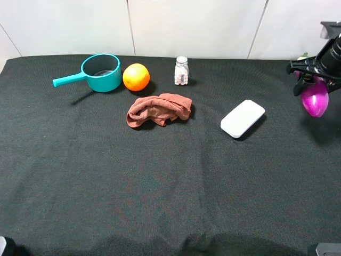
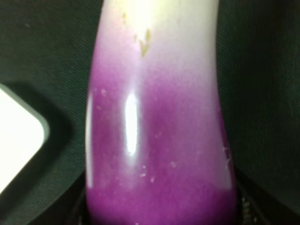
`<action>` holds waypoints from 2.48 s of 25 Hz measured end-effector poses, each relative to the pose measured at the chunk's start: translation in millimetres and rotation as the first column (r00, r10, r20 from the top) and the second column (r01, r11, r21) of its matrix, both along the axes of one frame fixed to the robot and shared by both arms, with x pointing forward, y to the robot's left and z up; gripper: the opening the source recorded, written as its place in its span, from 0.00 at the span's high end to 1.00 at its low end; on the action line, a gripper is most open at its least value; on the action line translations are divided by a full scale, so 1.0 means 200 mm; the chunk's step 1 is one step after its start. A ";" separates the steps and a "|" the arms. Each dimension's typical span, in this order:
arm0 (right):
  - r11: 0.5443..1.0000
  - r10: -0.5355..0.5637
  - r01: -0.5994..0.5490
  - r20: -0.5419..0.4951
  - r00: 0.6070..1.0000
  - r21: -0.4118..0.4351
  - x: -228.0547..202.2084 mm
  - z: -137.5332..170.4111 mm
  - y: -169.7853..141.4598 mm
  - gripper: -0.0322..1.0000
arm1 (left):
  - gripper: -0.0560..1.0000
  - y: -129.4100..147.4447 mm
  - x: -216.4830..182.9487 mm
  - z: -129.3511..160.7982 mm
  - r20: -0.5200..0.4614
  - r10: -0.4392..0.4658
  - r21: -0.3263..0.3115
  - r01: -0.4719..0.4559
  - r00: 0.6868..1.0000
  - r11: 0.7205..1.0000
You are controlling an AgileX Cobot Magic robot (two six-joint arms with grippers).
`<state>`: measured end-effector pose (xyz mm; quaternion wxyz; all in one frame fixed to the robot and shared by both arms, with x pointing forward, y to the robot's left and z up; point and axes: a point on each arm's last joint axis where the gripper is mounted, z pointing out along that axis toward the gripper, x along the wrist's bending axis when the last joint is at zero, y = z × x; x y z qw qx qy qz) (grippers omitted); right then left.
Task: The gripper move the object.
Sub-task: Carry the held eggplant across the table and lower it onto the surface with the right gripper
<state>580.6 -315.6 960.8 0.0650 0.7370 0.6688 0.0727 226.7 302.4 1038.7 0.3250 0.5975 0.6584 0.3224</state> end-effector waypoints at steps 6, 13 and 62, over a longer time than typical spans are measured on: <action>1.000 -0.002 0.002 -0.031 1.000 0.000 0.02 -0.07 -0.01 0.59 | 0.16 0.00 0.00 0.00 0.000 0.000 0.000 0.000 1.000 1.000; 1.000 0.004 -0.003 -0.068 0.998 0.009 0.04 -0.18 0.00 0.59 | 0.16 0.00 0.00 0.00 0.000 0.000 0.000 0.000 1.000 1.000; 0.997 0.025 -0.013 -0.143 0.989 0.078 0.07 -0.43 0.02 0.32 | 0.16 0.00 0.00 0.00 0.000 0.000 0.000 0.000 1.000 1.000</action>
